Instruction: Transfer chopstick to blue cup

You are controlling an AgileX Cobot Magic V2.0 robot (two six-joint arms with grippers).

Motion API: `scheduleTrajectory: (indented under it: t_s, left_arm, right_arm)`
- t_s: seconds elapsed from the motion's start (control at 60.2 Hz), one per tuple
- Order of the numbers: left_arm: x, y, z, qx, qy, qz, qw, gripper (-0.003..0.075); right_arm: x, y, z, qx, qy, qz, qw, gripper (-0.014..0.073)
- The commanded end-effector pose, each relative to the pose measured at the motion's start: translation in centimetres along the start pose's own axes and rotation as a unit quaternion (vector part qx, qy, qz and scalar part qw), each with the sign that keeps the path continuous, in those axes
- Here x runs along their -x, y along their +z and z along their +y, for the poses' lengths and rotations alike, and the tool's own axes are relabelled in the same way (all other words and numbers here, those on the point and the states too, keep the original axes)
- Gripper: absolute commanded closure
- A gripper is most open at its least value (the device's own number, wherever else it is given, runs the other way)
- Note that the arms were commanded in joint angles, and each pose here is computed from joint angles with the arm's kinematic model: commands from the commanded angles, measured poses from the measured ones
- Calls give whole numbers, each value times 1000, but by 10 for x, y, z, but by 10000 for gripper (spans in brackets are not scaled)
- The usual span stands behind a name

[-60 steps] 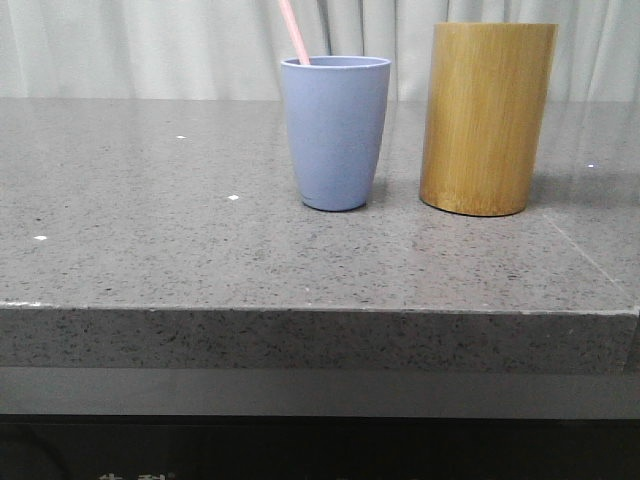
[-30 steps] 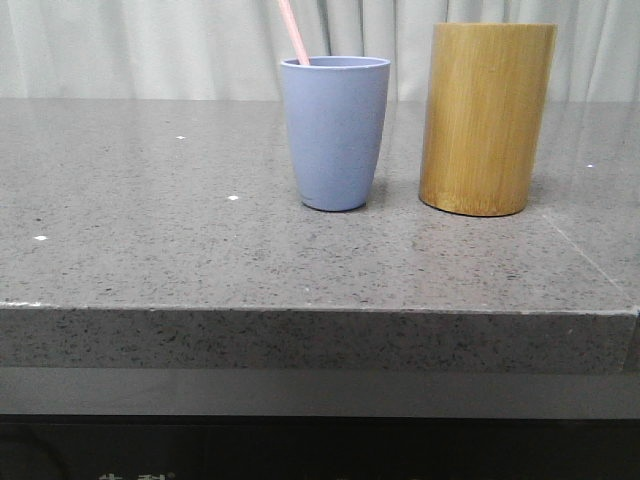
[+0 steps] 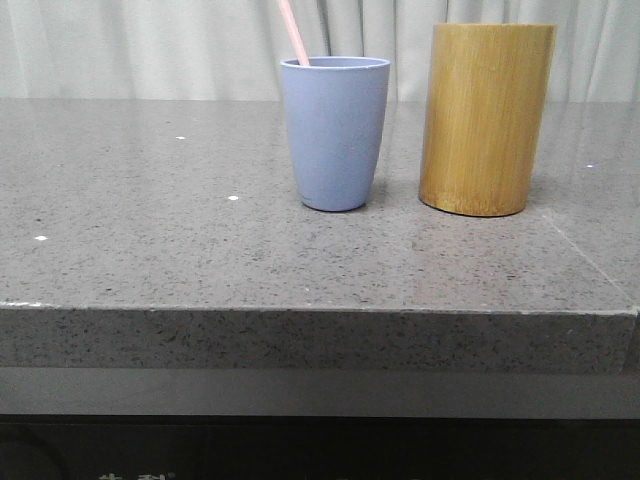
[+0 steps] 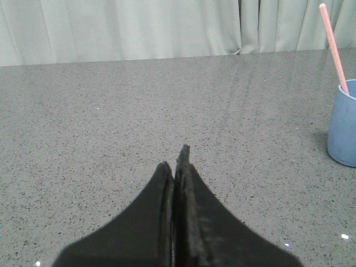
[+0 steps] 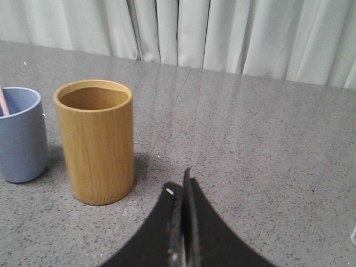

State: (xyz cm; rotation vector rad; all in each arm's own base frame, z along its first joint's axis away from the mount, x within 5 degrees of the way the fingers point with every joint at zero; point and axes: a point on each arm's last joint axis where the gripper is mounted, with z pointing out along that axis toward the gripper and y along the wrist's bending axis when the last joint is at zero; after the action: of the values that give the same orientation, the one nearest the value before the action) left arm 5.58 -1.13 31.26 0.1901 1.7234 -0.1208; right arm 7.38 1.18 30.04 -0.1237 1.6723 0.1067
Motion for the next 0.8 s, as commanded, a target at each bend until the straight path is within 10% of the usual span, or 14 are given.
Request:
scheduleTrajectory:
  t_s: [0.0, 0.78]
  left_arm:
    - [15, -2, 0, 1, -10, -51, 999, 739]
    - [15, -2, 0, 1, -10, -51, 999, 739]
  right_arm:
    - [9, -11, -1, -10, 7, -73, 997, 696]
    - [4, -21, 0, -8, 9, -92, 996, 696]
